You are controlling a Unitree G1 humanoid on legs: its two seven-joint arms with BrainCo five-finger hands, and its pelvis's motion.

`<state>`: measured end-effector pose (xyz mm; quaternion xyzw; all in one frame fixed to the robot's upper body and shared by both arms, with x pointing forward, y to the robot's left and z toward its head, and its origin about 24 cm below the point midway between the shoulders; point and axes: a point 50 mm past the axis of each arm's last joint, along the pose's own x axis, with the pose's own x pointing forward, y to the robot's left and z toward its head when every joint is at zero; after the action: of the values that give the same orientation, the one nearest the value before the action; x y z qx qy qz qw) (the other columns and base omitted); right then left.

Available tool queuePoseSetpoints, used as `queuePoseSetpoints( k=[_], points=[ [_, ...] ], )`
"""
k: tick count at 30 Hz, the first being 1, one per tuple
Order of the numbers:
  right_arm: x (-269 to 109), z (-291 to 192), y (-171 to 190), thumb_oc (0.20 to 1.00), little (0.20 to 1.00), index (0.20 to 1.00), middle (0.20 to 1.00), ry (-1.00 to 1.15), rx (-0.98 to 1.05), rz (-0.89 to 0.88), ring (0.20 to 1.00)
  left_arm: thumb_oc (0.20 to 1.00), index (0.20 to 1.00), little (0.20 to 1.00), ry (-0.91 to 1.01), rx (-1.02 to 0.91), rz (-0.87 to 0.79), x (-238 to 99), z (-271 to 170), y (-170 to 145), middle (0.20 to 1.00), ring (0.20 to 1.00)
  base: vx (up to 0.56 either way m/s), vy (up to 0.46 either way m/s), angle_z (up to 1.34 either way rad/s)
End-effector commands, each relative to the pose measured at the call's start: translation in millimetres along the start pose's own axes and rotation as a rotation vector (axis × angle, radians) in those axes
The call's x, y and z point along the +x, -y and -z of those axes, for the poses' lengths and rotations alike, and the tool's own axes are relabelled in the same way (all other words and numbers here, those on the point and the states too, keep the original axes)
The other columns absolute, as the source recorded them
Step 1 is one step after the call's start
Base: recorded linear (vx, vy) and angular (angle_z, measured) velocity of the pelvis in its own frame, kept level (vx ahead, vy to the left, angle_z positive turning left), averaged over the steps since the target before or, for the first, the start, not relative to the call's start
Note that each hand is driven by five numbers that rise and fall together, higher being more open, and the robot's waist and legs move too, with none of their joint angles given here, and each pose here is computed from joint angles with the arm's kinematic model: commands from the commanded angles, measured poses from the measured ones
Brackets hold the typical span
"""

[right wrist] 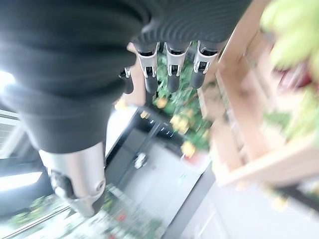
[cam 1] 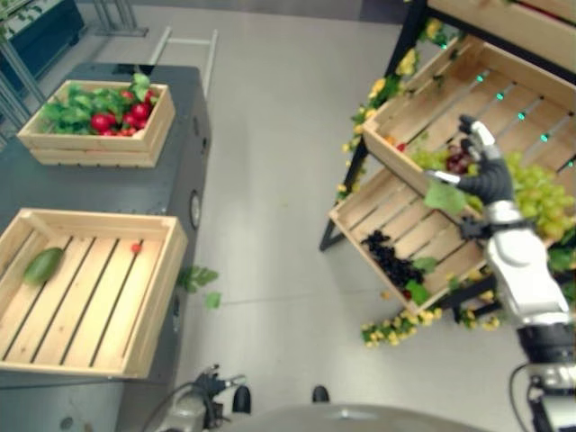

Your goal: Pick up the fruits from the basket on one side to the basket on the other side

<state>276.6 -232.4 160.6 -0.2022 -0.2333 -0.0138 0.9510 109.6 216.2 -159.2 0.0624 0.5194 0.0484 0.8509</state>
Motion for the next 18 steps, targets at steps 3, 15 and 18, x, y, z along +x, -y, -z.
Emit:
queuePoseSetpoints(
  k=[3, 15, 18],
  points=[
    [-1.7, -23.0, -2.9, 1.000, 1.000, 1.000, 1.000, 0.140, 0.070, 0.000, 1.000, 1.000, 1.000, 1.000, 0.017, -0.059, -0.011, 2.4, -7.8, -2.8, 1.000, 1.000, -0.03, 0.027, 0.05],
    [-40.4, 16.6, -39.2, 1.000, 1.000, 1.000, 1.000, -0.069, 0.059, -0.125, 1.000, 1.000, 1.000, 1.000, 0.071, 0.004, -0.054, 3.1, -19.5, -16.0, 1.000, 1.000, 0.01, 0.016, 0.51],
    [-57.7, 36.7, -42.5, 1.000, 1.000, 1.000, 1.000, -0.178, 0.066, -0.138, 1.000, 1.000, 1.000, 1.000, 0.069, 0.019, -0.038, 3.2, -18.3, -12.2, 1.000, 1.000, 0.06, -0.083, 1.32]
  ],
)
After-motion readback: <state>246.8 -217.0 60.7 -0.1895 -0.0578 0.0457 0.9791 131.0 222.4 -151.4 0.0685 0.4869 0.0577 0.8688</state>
